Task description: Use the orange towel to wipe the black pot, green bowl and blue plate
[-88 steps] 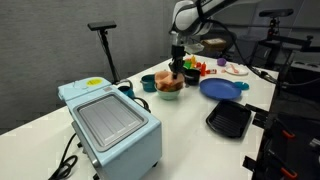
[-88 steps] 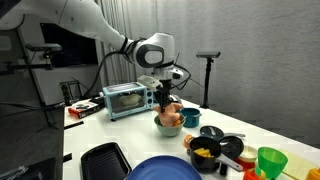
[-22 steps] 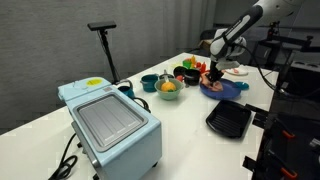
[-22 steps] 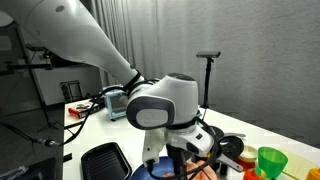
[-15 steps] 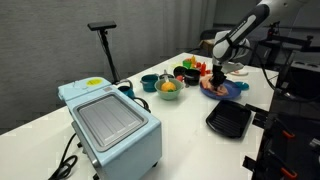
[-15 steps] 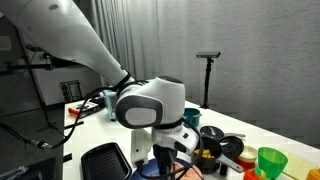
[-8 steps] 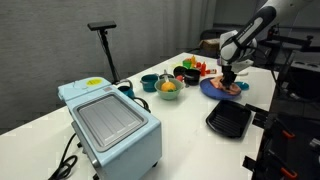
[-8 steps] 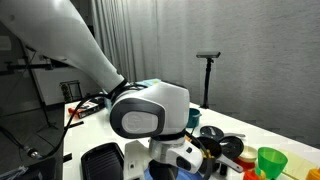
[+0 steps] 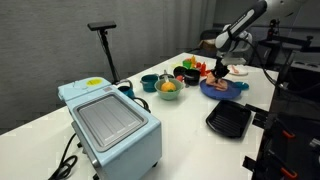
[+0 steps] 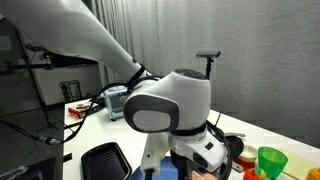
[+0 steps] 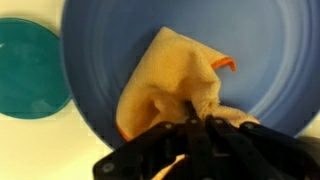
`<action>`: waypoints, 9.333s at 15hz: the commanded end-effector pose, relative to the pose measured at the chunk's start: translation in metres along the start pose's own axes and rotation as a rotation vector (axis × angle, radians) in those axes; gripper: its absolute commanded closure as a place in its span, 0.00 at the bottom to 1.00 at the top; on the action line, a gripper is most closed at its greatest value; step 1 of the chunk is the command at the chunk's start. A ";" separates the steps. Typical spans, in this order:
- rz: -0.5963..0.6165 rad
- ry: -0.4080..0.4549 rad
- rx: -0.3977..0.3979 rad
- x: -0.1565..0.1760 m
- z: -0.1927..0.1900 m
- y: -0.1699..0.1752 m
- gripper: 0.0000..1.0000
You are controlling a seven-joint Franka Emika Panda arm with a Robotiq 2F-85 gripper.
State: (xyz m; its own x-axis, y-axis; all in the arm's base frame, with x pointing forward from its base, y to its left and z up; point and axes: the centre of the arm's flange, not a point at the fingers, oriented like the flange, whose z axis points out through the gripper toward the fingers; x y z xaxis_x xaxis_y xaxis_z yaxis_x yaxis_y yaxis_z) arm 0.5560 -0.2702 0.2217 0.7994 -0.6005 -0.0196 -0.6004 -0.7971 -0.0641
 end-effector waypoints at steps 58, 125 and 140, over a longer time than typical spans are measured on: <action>-0.286 -0.103 0.057 -0.059 -0.004 -0.071 0.99; -0.523 -0.163 0.252 -0.168 -0.002 -0.281 0.99; -0.636 -0.017 0.140 -0.200 0.003 -0.308 0.46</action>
State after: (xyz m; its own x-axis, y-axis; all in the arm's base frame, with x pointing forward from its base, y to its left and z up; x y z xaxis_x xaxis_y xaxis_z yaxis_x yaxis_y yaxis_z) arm 0.5864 0.0900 0.1990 0.9992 -0.0322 0.0251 -0.0258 -0.9740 -0.2250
